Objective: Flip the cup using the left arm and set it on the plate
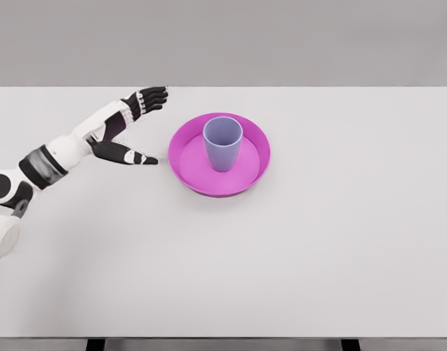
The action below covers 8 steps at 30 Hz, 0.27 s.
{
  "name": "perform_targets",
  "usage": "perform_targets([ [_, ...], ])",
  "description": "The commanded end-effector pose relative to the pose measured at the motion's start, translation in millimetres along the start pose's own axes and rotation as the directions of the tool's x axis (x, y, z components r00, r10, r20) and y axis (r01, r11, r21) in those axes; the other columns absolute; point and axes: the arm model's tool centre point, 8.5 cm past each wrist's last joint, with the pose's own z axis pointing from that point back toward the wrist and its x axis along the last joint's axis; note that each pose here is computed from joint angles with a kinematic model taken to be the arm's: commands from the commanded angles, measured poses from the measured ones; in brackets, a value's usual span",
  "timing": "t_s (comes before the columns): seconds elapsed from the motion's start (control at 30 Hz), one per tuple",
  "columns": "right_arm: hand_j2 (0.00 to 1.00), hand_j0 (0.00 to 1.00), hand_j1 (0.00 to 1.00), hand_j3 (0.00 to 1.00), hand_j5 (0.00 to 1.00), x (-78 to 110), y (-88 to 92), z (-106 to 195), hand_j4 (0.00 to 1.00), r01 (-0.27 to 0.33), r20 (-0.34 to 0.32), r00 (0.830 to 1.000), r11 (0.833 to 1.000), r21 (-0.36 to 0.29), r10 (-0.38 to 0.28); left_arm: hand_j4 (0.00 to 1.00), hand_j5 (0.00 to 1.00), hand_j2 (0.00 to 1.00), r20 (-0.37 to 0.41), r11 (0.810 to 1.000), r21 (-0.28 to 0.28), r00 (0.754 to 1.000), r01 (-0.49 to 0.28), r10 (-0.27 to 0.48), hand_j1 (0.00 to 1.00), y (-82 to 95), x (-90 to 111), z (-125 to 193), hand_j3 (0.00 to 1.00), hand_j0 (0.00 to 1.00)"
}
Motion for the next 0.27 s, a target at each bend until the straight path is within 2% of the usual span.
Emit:
perform_targets([
  [0.0, 1.0, 1.0, 1.0, 1.0, 1.0, -0.1, -0.1, 0, 1.0, 0.0, 0.0, 1.0, 1.0, 0.0, 0.0, 1.0, 1.0, 1.0, -0.082, 0.994, -0.027, 0.991, 0.102, -0.104, 1.0, 33.3, 16, 40, 1.0, 1.0],
  [0.1, 1.0, 1.0, 1.0, 1.0, 1.0, -0.1, -0.1, 0, 1.0, 0.0, 0.0, 1.0, 1.0, 0.0, 0.0, 1.0, 1.0, 1.0, -0.129, 0.991, -0.035, 0.983, 0.128, -0.132, 1.0, 40.1, 17, 64, 1.0, 1.0],
  [0.23, 1.0, 1.0, 1.0, 1.0, 1.0, -1.1, 0.0, 0, 1.0, 0.0, -0.002, 1.0, 1.0, 0.0, 0.0, 1.0, 1.0, 1.0, -0.088, 0.987, -0.037, 0.984, 0.153, -0.156, 1.0, 40.3, 23, 63, 1.0, 1.0],
])
